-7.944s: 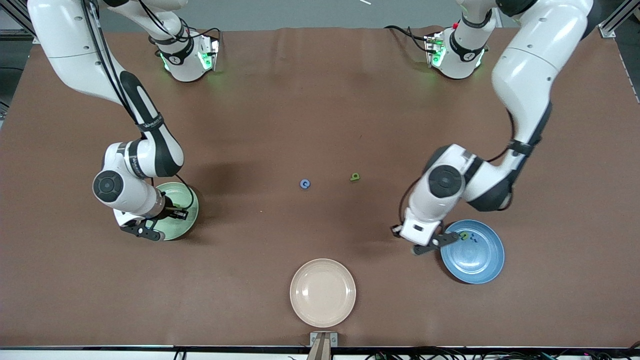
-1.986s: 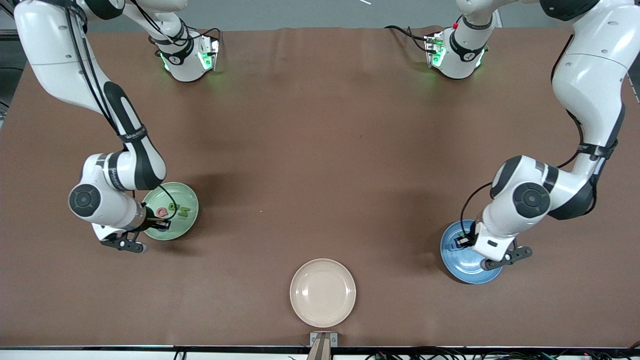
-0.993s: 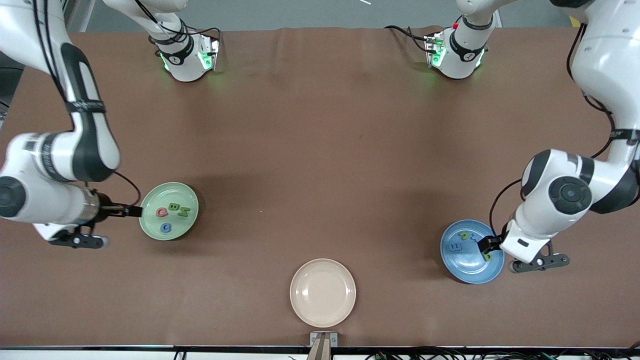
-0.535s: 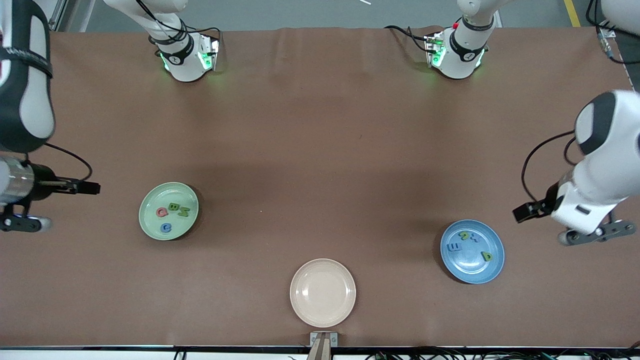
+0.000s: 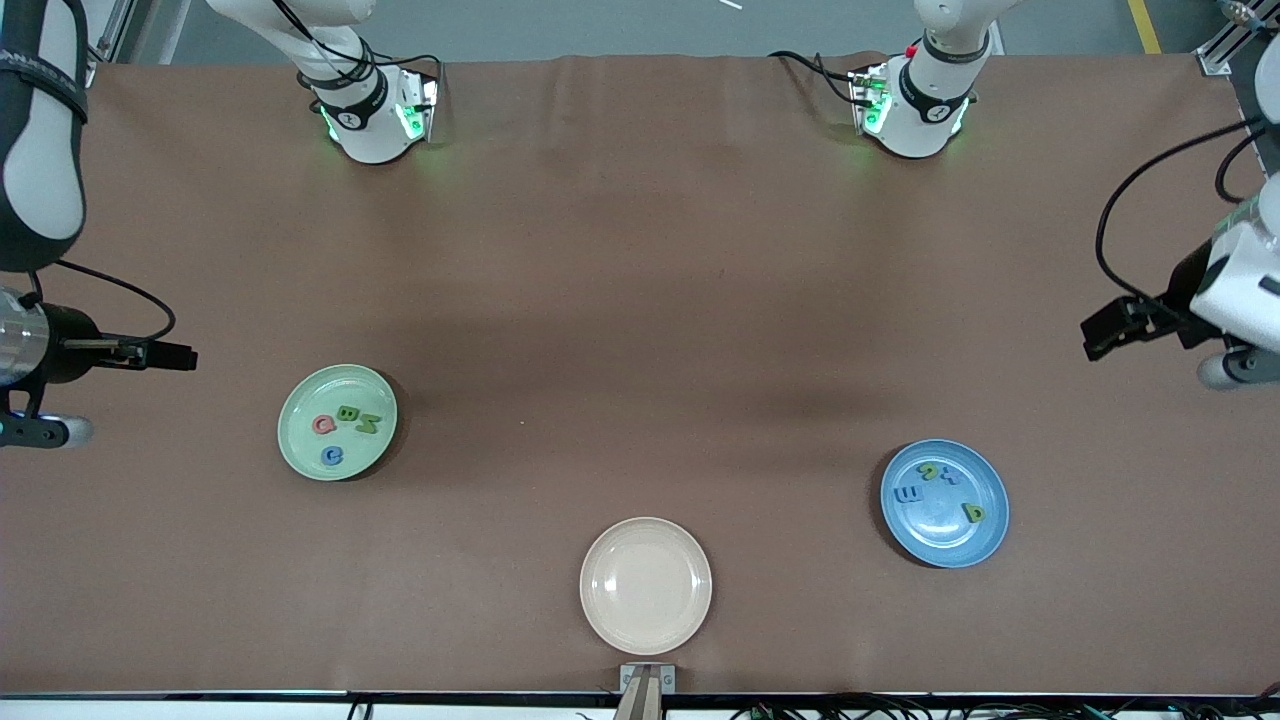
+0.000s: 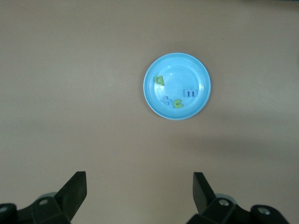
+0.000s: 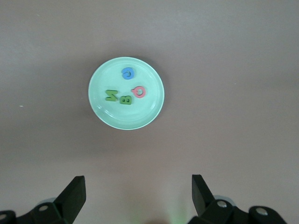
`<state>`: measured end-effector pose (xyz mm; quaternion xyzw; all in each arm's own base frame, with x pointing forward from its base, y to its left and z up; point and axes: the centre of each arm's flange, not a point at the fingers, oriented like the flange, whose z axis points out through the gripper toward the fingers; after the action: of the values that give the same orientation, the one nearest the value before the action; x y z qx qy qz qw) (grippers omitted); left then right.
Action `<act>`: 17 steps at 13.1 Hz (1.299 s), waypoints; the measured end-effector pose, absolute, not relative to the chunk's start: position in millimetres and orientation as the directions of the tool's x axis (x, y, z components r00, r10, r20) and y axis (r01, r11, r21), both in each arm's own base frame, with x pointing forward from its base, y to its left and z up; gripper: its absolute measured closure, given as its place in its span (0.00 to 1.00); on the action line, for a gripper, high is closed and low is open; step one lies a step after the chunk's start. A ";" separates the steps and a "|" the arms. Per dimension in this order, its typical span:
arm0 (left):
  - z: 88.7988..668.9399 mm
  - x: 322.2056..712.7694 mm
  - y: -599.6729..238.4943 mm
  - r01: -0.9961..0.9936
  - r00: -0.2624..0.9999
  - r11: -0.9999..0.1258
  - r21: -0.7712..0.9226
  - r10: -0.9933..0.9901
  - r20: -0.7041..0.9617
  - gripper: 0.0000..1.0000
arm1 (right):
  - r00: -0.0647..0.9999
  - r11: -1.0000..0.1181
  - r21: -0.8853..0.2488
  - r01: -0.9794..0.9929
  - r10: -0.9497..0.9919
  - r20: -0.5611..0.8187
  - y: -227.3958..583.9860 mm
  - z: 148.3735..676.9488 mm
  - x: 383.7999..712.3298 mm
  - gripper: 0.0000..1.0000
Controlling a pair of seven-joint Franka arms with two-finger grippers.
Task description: Sort upper and lower case letters into plates
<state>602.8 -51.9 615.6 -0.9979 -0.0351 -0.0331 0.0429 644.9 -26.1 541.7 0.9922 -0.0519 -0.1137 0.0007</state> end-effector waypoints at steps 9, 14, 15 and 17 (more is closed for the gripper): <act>636.1 536.5 -81.3 0.042 0.999 -0.999 -0.010 0.042 -0.015 0.00 | 0.989 -0.995 -0.004 -0.098 -0.097 -0.114 -15.1 562.5 595.6 0.00; 636.7 516.5 -70.8 0.058 0.998 -0.998 -0.013 0.059 -0.004 0.00 | 0.990 -0.996 0.002 -0.095 -0.094 -0.101 -10.8 572.7 581.5 0.00; 638.4 514.3 -68.0 0.062 0.998 -0.998 -0.011 0.062 -0.001 0.00 | 0.990 -0.995 0.002 -0.097 -0.096 -0.099 -11.9 573.1 579.5 0.00; 639.6 512.0 -67.9 0.062 0.998 -0.998 -0.011 0.062 0.002 0.00 | 0.991 -0.996 0.002 -0.094 -0.094 -0.099 -15.3 572.9 576.7 0.00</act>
<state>512.0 -67.9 639.6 -0.9995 -0.0310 -0.0008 0.0055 576.7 -15.3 572.9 0.9977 -0.0472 -0.0493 -0.0014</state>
